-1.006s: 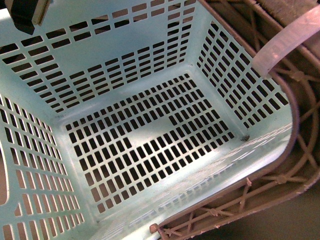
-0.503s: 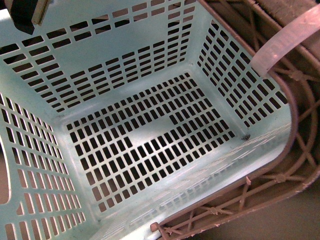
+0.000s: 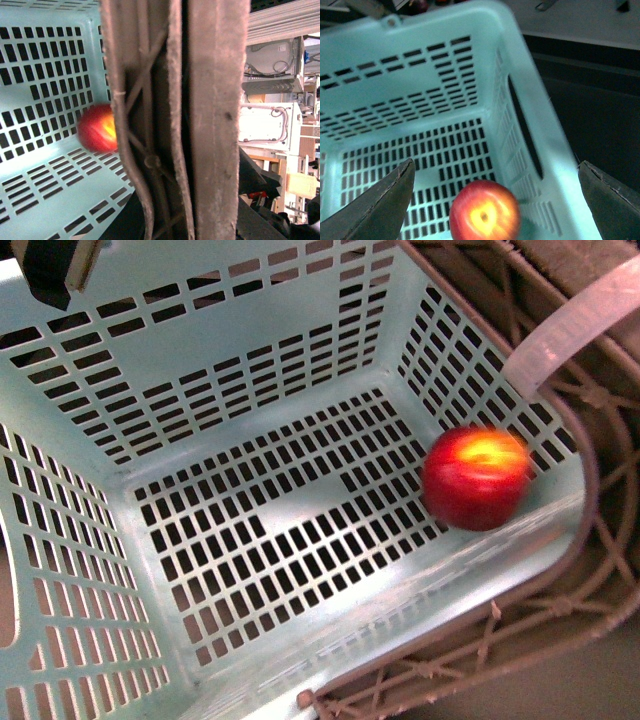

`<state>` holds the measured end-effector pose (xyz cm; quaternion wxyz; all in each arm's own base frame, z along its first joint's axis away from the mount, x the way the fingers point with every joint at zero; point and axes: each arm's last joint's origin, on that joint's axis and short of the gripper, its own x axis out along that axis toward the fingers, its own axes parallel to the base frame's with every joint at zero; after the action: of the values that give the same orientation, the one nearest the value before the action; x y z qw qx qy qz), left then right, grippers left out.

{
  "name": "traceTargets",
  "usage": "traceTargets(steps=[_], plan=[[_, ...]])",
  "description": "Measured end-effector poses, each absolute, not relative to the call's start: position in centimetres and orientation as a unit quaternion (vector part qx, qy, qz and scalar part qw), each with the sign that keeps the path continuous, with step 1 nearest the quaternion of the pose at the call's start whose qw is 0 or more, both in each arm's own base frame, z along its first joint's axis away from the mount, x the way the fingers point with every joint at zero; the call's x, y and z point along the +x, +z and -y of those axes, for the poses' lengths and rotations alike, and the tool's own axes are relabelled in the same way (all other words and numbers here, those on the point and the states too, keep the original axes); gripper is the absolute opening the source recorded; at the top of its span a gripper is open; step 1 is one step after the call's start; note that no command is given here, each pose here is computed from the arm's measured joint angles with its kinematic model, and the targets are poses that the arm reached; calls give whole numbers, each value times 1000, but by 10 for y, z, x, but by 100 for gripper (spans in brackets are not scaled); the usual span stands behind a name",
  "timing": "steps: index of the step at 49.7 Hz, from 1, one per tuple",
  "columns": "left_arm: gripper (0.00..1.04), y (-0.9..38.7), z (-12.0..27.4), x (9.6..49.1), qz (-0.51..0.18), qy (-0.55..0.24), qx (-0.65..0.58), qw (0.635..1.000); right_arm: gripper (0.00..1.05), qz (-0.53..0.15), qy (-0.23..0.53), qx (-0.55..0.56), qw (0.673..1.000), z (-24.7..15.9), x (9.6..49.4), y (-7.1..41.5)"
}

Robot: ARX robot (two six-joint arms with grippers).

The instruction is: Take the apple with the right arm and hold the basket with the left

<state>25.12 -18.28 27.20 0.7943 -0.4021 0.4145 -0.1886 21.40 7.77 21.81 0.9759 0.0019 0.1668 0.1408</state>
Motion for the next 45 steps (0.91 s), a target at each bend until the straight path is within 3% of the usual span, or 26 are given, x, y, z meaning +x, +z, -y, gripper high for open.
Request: traceTargets(steps=[12, 25, 39, 45], plan=[[17, 272, 182, 251, -410, -183, -400, 799, 96, -149, 13, 32, 988, -27, 193, 238], [17, 272, 183, 251, -415, -189, -401, 795, 96, -168, -95, 47, 980, 20, 155, 230], [17, 272, 182, 251, -412, -186, -401, 797, 96, -166, -96, 45, 980, 22, 153, 231], [17, 272, 182, 251, -413, -186, -401, 797, 80, -59, -15, 26, 998, 19, 150, 221]])
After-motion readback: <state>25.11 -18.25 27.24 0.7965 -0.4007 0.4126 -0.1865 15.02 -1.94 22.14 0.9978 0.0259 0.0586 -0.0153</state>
